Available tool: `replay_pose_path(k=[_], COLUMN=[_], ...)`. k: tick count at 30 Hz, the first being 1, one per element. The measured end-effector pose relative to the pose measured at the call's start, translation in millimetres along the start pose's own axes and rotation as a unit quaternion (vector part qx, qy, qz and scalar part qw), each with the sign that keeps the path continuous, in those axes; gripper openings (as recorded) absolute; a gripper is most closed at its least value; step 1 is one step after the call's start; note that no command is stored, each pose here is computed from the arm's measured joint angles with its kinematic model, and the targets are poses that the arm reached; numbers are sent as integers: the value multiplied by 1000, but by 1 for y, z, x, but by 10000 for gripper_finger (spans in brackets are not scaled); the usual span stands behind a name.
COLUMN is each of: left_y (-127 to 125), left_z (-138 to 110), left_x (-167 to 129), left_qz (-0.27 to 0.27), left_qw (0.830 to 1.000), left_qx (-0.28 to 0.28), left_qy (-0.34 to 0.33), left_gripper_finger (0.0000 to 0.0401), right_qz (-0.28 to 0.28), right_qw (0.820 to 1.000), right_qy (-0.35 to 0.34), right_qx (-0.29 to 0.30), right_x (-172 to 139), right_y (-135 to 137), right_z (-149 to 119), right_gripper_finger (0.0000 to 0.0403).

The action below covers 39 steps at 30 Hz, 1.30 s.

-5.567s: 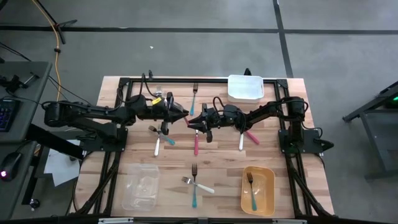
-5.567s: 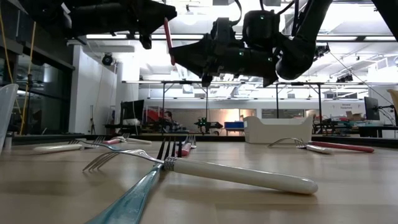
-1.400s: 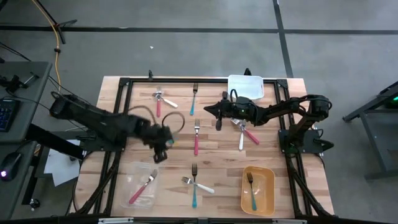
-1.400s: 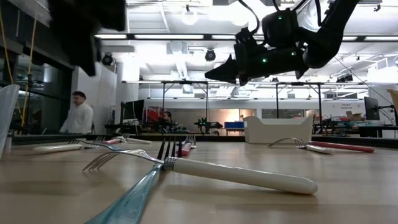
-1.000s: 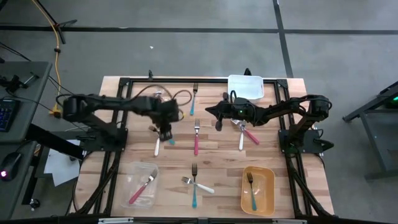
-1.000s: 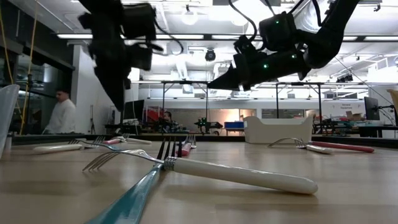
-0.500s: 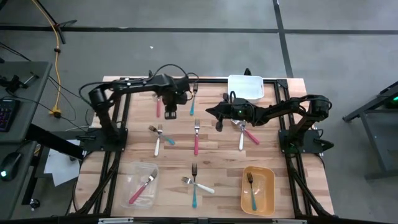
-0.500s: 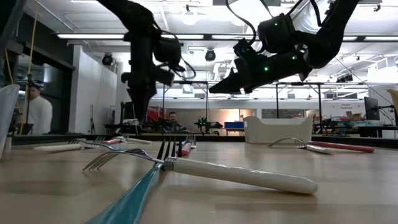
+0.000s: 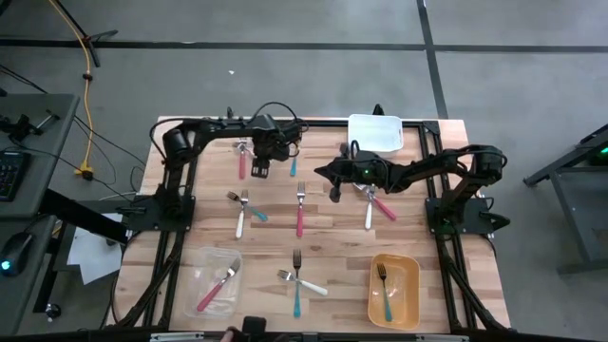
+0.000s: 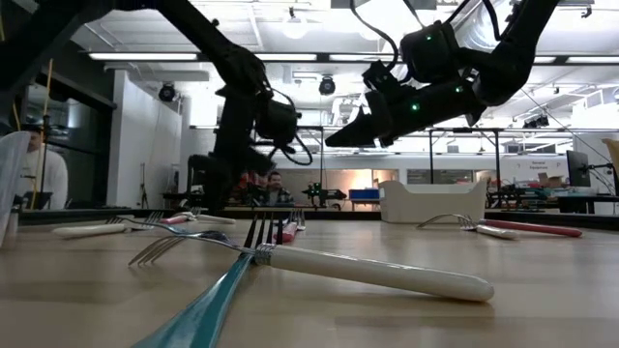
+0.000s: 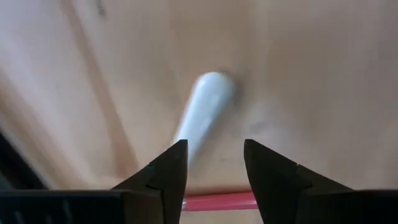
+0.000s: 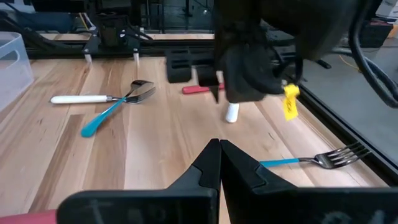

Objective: Sort silverware by color (type)
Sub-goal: Put the top left white fork into the white bin

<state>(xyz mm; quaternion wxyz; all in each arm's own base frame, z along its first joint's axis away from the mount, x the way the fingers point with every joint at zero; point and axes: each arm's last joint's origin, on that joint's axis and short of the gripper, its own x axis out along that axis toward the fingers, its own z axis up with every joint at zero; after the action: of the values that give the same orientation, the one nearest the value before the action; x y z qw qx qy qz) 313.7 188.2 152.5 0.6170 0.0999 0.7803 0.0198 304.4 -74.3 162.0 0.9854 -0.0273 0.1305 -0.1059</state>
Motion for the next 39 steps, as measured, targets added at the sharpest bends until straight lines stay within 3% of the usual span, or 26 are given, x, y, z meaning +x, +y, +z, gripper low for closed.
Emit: replay_pose_path(k=[5,14,19,25,31,39], left_y=[6,7,8,6,0,-4], left_z=[2,2,0,2,5,3], left_x=[11,18,18,16,10,-14], left_qz=[35,20,16,-28,-12,-73], left_qw=[999,999,999,1000,1000,992], left_qx=[16,18,10,-3,-2,-75], left_qy=[30,38,35,2,2,-76], left_gripper_finger=[152,147,112,56,24,0], right_qz=[3,3,3,3,4,5], right_qw=[1000,1000,1000,1000,1000,1000], right_qy=[0,0,0,0,0,16], right_qx=[-4,-4,-4,-4,0,0], right_x=[0,0,0,0,0,0], right_y=[2,2,2,2,2,3], right_z=[0,0,0,0,0,-3], right_gripper_finger=[0,0,0,0,0,0])
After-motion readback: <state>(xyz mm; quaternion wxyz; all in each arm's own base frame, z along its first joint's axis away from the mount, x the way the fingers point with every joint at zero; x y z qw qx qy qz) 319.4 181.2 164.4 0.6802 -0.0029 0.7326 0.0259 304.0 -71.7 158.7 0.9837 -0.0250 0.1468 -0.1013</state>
